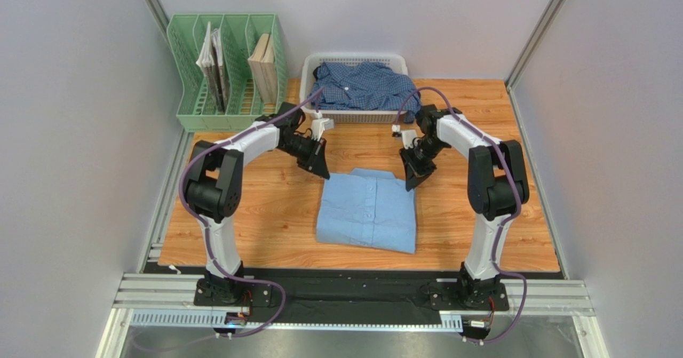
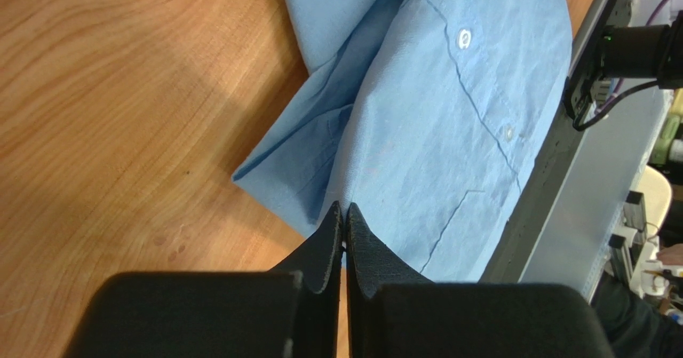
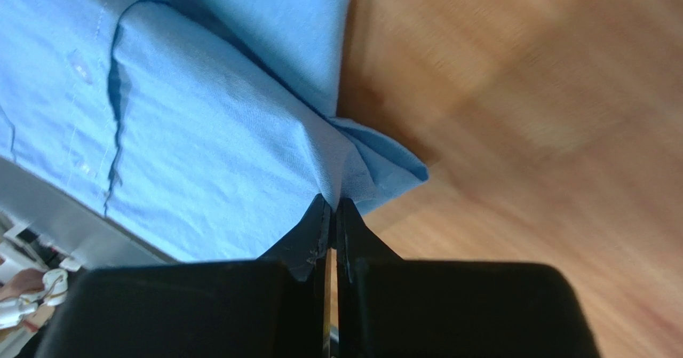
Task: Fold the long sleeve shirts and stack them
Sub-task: Fold the shirt
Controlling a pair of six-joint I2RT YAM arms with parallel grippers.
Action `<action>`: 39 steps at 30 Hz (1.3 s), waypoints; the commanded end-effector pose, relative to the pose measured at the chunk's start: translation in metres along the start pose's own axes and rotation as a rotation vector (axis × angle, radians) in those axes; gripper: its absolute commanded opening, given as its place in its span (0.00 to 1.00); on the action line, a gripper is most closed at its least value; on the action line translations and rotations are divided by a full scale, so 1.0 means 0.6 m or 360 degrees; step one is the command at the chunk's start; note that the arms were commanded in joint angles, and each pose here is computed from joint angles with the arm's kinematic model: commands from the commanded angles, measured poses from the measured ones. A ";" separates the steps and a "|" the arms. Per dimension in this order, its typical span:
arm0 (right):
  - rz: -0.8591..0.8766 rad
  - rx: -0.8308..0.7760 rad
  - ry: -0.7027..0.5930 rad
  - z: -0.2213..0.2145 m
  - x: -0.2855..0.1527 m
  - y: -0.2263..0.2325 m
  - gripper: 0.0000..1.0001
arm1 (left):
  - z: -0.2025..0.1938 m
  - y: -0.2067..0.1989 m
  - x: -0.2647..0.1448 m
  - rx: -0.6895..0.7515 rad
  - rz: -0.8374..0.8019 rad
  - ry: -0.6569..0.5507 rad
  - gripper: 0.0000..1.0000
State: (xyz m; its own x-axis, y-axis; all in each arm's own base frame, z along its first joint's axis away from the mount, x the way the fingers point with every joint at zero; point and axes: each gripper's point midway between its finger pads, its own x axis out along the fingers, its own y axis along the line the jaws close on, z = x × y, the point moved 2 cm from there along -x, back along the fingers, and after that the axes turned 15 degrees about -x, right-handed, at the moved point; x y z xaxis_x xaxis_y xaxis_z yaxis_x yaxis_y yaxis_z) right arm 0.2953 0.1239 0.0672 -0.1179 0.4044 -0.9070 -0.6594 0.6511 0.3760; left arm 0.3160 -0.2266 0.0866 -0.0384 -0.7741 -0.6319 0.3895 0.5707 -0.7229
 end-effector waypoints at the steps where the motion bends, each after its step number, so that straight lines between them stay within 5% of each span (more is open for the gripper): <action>1: -0.0237 -0.0008 0.0021 0.021 0.012 -0.075 0.00 | 0.038 0.019 0.012 -0.0048 0.0078 -0.0065 0.00; 13: -0.0278 -0.0038 -0.0098 0.077 0.021 -0.108 0.00 | 0.069 0.076 0.021 -0.0130 0.0342 -0.0054 0.02; 19: -0.0231 -0.0088 -0.0265 0.087 -0.051 -0.068 0.13 | 0.088 -0.007 -0.030 0.0169 0.0175 -0.0258 0.38; 22: -0.0204 -0.0086 -0.0287 0.081 -0.067 -0.055 0.01 | 0.076 -0.047 -0.058 0.0227 0.0116 -0.0323 0.48; 24: -0.0196 -0.0067 -0.0259 0.072 -0.060 -0.059 0.00 | 0.075 -0.067 -0.067 0.0260 0.0083 -0.0333 0.65; 29: -0.0174 0.0006 -0.0197 0.059 -0.026 -0.076 0.00 | 0.125 -0.097 -0.062 0.0374 0.0050 -0.0336 0.54; 32: -0.0184 0.0026 -0.0188 0.058 -0.009 -0.088 0.00 | 0.147 -0.105 -0.024 0.0295 0.0017 -0.0287 0.43; 39: -0.0177 0.0060 -0.0229 0.065 0.004 -0.099 0.00 | 0.192 -0.103 0.078 0.0365 0.0240 -0.0293 0.35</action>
State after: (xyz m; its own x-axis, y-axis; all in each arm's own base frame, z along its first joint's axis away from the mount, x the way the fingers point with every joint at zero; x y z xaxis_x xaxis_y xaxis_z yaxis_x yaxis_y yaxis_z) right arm 0.3515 0.1077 0.0498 0.0182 0.3921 -0.9198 -0.6398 0.7115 0.2906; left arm 0.3846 -0.3036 0.1383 0.1378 -0.7652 -0.6289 0.5667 0.5817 -0.5836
